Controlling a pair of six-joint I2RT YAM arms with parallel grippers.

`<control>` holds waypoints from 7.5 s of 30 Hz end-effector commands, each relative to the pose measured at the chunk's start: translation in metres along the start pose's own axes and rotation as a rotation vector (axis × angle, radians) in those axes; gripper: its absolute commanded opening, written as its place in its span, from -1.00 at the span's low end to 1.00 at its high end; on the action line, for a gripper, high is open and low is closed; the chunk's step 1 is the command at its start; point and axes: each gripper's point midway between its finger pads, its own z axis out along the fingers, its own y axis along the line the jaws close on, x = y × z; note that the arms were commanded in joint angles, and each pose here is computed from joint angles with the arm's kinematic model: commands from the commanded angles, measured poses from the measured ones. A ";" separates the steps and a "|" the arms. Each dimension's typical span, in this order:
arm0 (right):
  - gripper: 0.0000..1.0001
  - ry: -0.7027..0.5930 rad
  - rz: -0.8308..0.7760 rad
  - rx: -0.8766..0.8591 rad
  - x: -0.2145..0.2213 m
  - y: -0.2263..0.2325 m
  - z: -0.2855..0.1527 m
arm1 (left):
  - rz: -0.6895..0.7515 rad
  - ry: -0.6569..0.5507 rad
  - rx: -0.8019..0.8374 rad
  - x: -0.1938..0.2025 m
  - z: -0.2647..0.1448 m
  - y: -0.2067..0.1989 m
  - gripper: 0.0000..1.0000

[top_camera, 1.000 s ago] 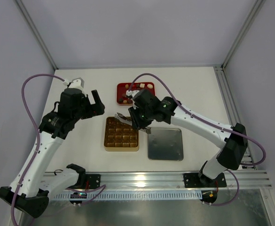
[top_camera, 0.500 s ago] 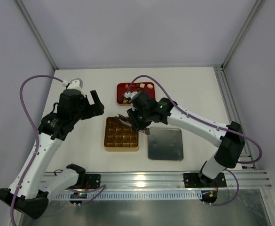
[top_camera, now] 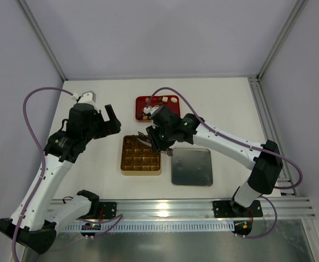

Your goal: Pack the chocolate

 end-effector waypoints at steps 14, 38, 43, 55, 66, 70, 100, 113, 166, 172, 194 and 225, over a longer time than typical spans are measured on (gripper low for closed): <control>-0.17 -0.222 0.093 0.120 -0.083 -0.069 -0.051 | -0.004 -0.029 0.049 -0.012 -0.005 -0.012 0.99; -0.16 -0.079 0.143 0.242 -0.098 -0.134 0.031 | 0.044 -0.005 0.044 -0.012 -0.007 -0.011 0.99; -0.13 -0.078 0.145 0.218 -0.100 -0.130 0.037 | 0.046 -0.002 0.044 -0.012 -0.006 -0.012 0.99; -0.12 -0.055 0.151 0.211 -0.098 -0.132 0.050 | 0.047 0.006 0.039 -0.010 -0.004 -0.010 0.99; -0.22 -0.026 0.148 0.217 -0.092 -0.135 0.061 | 0.052 0.010 0.044 -0.011 -0.004 -0.012 0.99; -0.27 -0.021 0.145 0.219 -0.091 -0.136 0.061 | 0.047 0.013 0.044 -0.011 -0.003 -0.013 0.99; -0.41 -0.152 0.156 0.225 -0.113 -0.134 -0.001 | 0.039 -0.004 0.044 -0.014 -0.007 -0.012 0.99; -0.41 -0.183 0.116 0.086 -0.048 -0.076 -0.054 | 0.043 0.002 0.044 -0.014 -0.001 -0.014 0.99; -0.20 -0.091 0.036 0.050 0.009 -0.019 -0.013 | 0.052 0.032 0.013 -0.004 0.008 -0.007 0.99; -0.20 -0.149 0.019 0.115 -0.020 -0.037 -0.032 | 0.053 0.029 0.018 -0.005 0.007 -0.008 0.99; -0.17 -0.109 0.147 0.243 -0.107 -0.162 0.030 | 0.065 0.030 0.037 -0.011 0.000 -0.013 0.99; -0.20 -0.041 0.148 0.262 -0.102 -0.177 0.064 | 0.058 0.031 0.033 -0.008 0.000 -0.011 1.00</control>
